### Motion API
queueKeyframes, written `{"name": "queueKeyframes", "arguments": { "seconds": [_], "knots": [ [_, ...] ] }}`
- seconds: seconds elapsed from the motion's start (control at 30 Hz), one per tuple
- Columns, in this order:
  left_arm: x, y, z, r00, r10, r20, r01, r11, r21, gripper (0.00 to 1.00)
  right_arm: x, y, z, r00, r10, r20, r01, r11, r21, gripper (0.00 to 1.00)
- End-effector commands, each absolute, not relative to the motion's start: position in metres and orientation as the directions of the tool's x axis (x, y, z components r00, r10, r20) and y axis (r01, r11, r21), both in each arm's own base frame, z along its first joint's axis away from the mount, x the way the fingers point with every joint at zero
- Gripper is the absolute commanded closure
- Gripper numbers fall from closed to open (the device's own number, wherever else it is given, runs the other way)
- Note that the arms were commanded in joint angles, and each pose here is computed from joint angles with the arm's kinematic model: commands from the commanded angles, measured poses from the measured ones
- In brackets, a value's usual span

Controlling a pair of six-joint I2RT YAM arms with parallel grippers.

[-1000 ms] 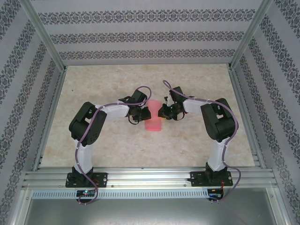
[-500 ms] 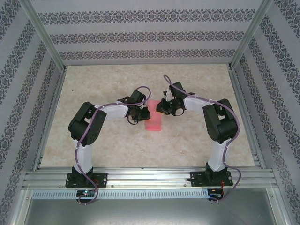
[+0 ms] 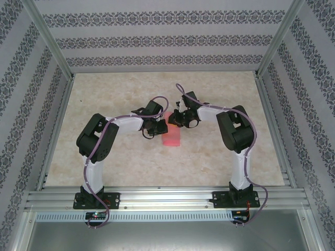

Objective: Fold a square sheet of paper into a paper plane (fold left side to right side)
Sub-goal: Hold the square sheet of paper at the center of the table, then first fold the square sheet of paper in half at the center of the table.

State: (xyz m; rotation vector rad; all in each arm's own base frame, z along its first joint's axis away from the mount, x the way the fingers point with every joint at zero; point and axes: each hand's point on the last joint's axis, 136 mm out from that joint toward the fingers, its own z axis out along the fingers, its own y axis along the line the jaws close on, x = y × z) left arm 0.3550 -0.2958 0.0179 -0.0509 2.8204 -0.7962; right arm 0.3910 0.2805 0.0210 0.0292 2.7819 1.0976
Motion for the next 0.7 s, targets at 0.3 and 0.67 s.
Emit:
{"name": "queueKeyframes", "arguments": {
  "seconds": [0.3, 0.67],
  "knots": [
    [0.323, -0.289, 0.004, -0.976, 0.051, -0.212, 0.158, 0.837, -0.524, 0.84, 0.389, 0.266, -0.013, -0.992, 0.093, -0.088, 0.022, 0.8, 0.599, 0.85],
    [0.299, -0.296, 0.008, -0.953, 0.126, -0.276, 0.268, 0.777, -0.57, 0.84, 0.385, 0.263, -0.017, -0.992, 0.099, -0.077, 0.034, 0.806, 0.591, 0.86]
  ]
}}
